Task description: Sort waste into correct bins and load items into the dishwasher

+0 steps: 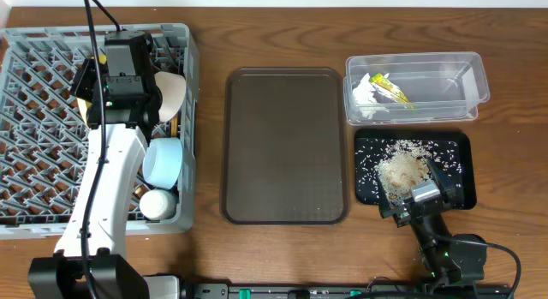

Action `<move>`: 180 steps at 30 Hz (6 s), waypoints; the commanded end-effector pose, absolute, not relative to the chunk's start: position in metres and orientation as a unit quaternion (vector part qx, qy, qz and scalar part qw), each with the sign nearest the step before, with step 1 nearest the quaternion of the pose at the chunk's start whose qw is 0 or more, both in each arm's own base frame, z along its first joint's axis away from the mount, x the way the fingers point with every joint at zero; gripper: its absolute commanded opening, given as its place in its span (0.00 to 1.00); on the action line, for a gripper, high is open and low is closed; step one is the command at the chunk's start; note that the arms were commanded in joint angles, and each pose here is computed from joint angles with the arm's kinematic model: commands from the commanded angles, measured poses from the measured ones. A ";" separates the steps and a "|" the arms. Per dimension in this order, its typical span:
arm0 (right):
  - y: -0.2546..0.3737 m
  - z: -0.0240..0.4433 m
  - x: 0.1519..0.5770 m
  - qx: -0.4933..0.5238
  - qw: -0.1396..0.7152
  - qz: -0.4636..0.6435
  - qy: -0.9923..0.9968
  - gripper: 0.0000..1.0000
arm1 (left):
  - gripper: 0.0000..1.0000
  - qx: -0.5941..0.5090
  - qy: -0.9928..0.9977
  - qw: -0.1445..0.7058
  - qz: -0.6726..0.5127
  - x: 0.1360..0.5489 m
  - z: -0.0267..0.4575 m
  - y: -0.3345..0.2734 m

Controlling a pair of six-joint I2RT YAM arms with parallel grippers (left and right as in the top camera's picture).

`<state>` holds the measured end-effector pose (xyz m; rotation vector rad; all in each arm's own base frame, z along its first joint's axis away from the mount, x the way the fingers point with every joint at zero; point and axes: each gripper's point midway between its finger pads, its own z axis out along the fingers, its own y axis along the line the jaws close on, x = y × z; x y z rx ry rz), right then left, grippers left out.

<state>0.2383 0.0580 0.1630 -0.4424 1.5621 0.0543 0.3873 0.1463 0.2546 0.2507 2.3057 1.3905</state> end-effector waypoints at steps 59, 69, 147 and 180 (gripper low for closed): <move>0.056 0.162 0.239 -0.190 0.688 0.025 0.700 0.99 | 0.72 0.032 0.922 0.386 0.012 0.299 0.257 -0.080; 0.056 0.162 0.239 -0.190 0.688 0.025 0.700 0.99 | 0.88 0.108 0.903 0.370 -0.188 0.251 0.283 -0.138; 0.056 0.162 0.239 -0.190 0.688 0.025 0.700 0.99 | 0.97 -0.015 0.761 0.640 -0.102 0.242 0.135 -0.033; 0.056 0.162 0.239 -0.190 0.688 0.025 0.700 0.99 | 0.98 -0.015 0.763 0.638 -0.102 0.242 0.135 -0.033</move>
